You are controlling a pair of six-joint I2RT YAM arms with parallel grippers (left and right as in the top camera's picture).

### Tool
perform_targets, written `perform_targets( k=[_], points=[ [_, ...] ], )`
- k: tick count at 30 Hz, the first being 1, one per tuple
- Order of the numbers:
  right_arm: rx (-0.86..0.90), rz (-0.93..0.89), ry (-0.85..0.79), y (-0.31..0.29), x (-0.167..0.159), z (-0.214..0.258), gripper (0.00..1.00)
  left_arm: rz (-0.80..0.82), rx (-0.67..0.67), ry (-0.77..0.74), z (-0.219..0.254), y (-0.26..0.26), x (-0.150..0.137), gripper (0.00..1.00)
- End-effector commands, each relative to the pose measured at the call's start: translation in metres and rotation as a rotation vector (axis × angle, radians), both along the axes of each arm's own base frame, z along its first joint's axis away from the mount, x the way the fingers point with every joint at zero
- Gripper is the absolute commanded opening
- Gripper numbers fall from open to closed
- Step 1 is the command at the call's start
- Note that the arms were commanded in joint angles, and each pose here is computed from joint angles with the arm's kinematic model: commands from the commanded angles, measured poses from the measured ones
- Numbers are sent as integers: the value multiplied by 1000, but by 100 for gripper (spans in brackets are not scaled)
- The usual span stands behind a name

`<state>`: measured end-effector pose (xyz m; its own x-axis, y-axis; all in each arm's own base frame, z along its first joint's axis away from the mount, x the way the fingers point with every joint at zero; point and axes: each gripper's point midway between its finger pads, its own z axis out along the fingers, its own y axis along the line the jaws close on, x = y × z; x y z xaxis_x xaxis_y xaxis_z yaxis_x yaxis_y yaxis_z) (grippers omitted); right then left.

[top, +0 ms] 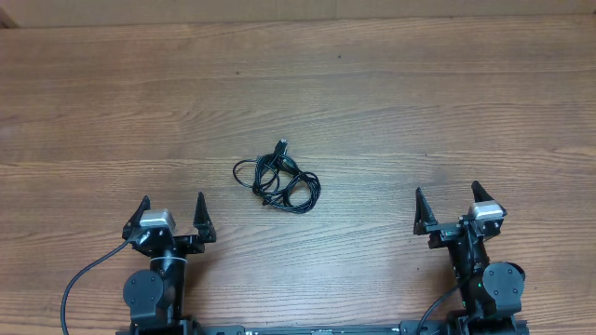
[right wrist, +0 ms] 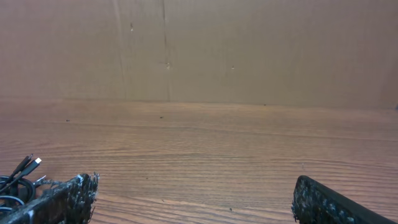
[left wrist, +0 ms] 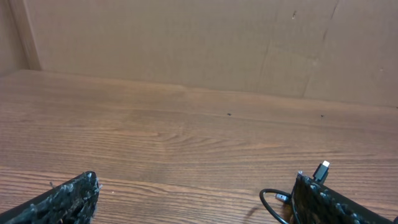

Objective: Untangle cables

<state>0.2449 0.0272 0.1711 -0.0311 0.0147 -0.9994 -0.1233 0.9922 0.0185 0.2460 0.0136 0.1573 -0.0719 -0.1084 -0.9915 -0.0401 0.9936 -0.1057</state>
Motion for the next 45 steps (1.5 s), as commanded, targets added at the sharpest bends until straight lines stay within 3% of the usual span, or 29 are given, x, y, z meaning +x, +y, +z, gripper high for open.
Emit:
perform_targets(
  k=[1,45],
  points=[
    [-1,-12,-5,-2,0,-1,100,2,12,-3,0,1,0,100],
    [-1,-12,-5,-2,0,-2,100,-28,8,10,2,-5,-2,99]
  ],
)
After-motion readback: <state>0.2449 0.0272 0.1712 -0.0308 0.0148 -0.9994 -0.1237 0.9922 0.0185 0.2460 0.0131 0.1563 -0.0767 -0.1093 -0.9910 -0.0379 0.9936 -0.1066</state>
